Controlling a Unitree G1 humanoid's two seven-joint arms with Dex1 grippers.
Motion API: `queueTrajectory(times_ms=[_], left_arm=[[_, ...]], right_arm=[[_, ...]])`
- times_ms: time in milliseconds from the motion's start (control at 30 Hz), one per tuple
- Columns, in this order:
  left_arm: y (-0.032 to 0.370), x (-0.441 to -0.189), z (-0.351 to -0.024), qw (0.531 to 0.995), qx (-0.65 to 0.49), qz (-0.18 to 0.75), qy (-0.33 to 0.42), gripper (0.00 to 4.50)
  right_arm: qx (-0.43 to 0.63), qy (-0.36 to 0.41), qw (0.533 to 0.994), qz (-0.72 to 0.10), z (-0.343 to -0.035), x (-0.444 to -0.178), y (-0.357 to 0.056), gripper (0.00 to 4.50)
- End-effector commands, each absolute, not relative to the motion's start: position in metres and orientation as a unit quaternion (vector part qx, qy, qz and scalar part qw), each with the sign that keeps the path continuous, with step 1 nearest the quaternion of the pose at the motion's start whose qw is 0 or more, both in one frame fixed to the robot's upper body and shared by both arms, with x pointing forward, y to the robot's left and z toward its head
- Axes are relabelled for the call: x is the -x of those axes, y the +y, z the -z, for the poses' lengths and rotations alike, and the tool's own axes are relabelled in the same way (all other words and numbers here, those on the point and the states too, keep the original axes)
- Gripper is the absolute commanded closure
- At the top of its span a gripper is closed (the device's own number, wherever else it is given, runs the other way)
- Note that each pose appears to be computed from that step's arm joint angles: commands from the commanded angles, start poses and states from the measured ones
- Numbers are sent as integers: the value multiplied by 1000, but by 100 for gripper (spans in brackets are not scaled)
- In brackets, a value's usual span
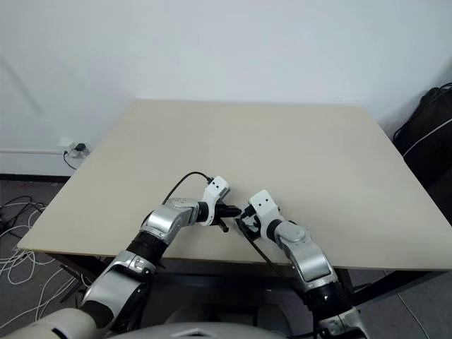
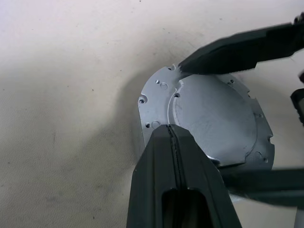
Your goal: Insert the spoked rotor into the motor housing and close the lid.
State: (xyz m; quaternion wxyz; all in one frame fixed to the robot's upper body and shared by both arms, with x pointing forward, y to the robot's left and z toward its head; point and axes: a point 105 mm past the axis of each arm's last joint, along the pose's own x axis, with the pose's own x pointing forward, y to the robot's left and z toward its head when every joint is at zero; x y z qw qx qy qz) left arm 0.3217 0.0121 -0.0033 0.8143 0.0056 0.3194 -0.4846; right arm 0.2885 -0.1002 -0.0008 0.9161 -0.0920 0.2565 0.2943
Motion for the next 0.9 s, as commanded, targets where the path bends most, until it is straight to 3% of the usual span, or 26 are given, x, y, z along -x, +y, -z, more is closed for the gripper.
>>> queueTrajectory(times_ms=[33,300,533,733,900], left_arm=[[5,-309,13,789,-18,508,344,450],[5,-310,11,791,-14,508,341,450],[7,-309,11,790,-15,511,338,450],[7,-310,11,791,-15,512,335,450],[6,-307,11,789,-12,516,333,450]], right_arm=[[98,289,912,-274,11,-281,-115,2],[105,292,913,-265,4,-264,-132,2],[82,239,923,-291,-23,-246,-136,2],[-49,165,957,-233,-53,-255,-147,2],[-198,183,955,-125,-40,-271,-168,2]])
